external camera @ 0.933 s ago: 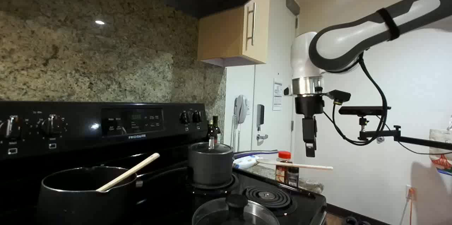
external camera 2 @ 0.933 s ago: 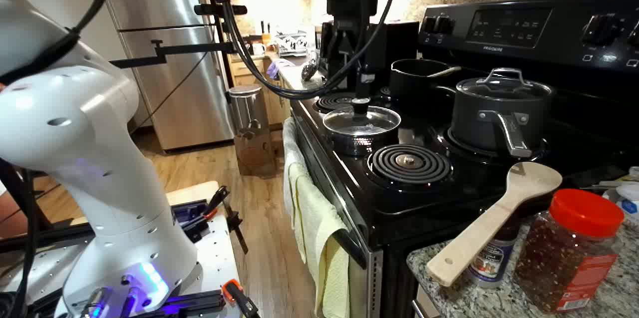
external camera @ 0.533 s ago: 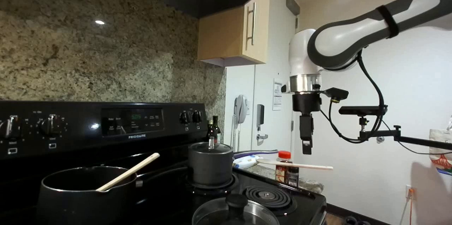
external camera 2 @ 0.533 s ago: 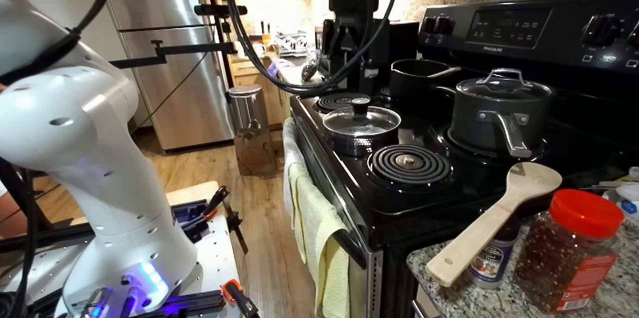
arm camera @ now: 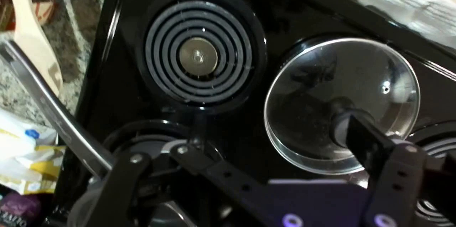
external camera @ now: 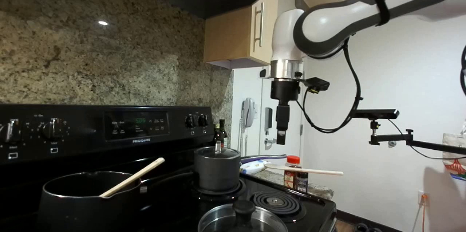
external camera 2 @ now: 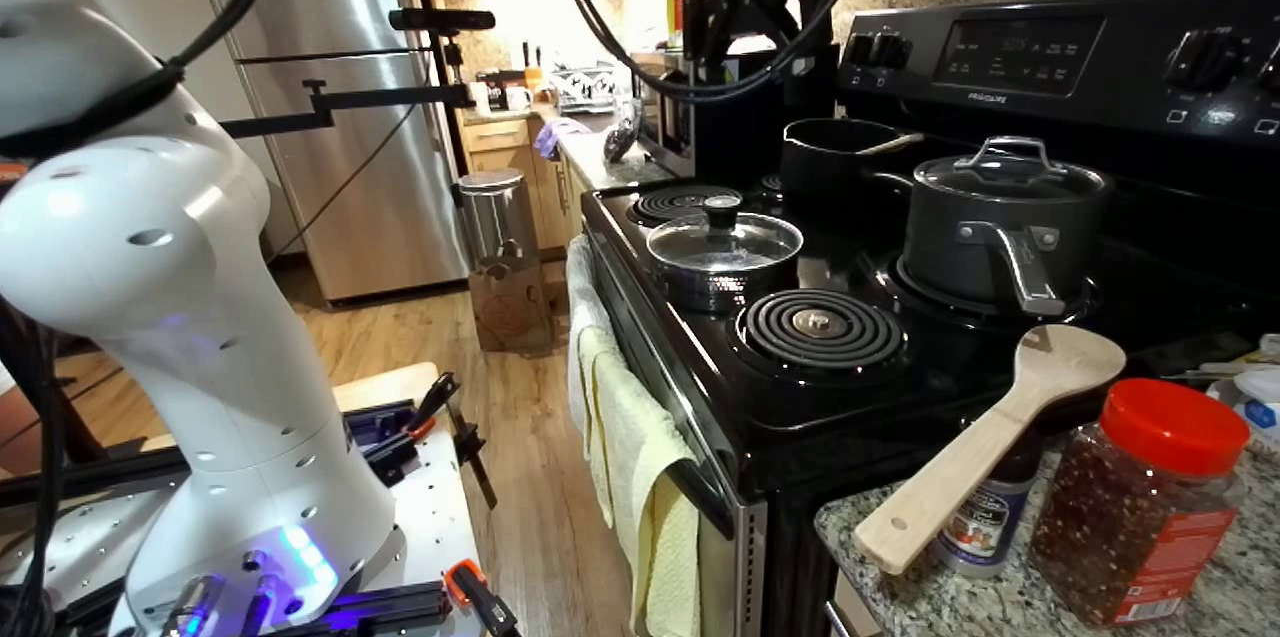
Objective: Move the black pot to the left side of the stove, pick up the jar with the orange lid from the right side of the counter and place it in-between the two pots on the stove, remove the wooden spoon from the black pot on the left and put it on the stove
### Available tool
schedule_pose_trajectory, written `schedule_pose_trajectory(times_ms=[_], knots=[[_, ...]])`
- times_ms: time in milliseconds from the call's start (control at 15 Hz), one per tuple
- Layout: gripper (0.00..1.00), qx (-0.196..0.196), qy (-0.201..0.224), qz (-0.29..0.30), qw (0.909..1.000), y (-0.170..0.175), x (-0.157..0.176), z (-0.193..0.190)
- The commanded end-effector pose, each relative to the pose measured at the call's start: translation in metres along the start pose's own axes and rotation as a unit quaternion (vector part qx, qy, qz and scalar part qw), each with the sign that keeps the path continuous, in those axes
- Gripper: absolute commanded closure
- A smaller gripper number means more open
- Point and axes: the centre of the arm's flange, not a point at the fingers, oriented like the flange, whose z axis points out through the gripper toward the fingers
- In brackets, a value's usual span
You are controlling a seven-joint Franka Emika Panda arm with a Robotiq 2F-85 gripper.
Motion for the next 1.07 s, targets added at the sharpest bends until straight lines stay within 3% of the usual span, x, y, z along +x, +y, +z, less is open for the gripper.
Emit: schedule_pose_trajectory(times_ms=[0, 133, 200, 533, 667, 867, 1000], knots=[[0.0, -0.033, 0.018, -0.069, 0.9969, -0.016, 0.068, -0.01], [0.0, -0.042, 0.017, -0.09, 0.9949, -0.029, 0.093, -0.014], [0.0, -0.029, 0.019, -0.06, 0.9976, -0.031, 0.059, -0.009], [0.0, -0.036, 0.024, -0.065, 0.997, -0.032, 0.064, -0.005], [0.0, -0.031, 0.047, -0.099, 0.9935, -0.029, 0.091, -0.008], [0.0, -0.04, 0.089, -0.181, 0.9787, -0.032, 0.157, -0.02], [0.0, -0.049, 0.089, -0.234, 0.967, -0.041, 0.195, -0.022]])
